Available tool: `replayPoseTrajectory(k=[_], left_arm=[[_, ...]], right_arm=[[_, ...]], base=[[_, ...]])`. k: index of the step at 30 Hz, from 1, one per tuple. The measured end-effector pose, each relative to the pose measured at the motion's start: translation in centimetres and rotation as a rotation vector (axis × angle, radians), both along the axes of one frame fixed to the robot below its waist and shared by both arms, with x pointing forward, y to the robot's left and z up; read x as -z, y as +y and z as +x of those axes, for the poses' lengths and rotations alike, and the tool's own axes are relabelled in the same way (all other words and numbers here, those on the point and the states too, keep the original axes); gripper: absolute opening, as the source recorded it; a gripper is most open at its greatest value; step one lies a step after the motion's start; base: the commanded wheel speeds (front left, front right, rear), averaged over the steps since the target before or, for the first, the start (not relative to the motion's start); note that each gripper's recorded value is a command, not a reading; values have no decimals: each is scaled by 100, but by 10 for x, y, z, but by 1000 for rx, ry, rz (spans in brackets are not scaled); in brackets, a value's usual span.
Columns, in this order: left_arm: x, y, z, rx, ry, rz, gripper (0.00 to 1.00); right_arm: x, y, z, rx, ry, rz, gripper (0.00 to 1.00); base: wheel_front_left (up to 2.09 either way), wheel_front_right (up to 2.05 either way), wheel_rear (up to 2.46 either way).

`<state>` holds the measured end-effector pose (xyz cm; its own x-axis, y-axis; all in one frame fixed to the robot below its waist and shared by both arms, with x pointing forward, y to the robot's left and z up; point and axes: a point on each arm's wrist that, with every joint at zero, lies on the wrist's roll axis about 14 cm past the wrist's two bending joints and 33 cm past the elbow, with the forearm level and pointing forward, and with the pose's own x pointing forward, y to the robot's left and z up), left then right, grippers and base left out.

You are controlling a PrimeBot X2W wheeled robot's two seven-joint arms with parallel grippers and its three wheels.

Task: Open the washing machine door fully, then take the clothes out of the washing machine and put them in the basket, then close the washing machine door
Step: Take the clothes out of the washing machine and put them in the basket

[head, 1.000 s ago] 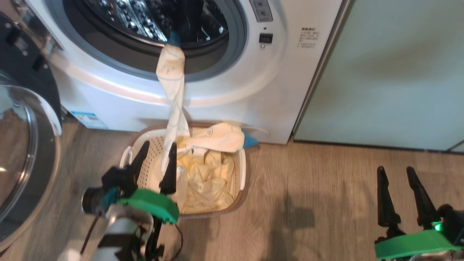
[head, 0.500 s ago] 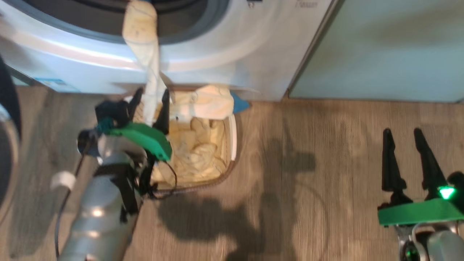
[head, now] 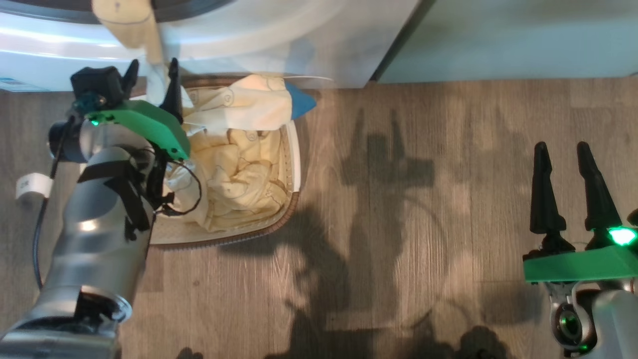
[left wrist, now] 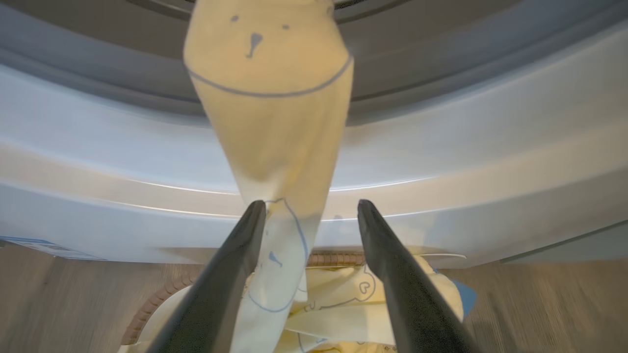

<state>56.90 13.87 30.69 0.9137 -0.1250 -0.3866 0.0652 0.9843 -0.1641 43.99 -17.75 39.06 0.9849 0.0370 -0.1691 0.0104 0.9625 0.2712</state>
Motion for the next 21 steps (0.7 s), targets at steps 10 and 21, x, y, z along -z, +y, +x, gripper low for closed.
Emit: replayPoseTrajectory(k=[10, 21], left_arm=[[12, 1, 13, 17, 14, 36, 0], [32, -16, -10, 78, 86, 33, 0]], right_arm=[[4, -4, 6, 11, 2, 2, 100], [4, -6, 7, 16, 1, 2, 100]], base=[[0, 0, 0], [0, 0, 0]])
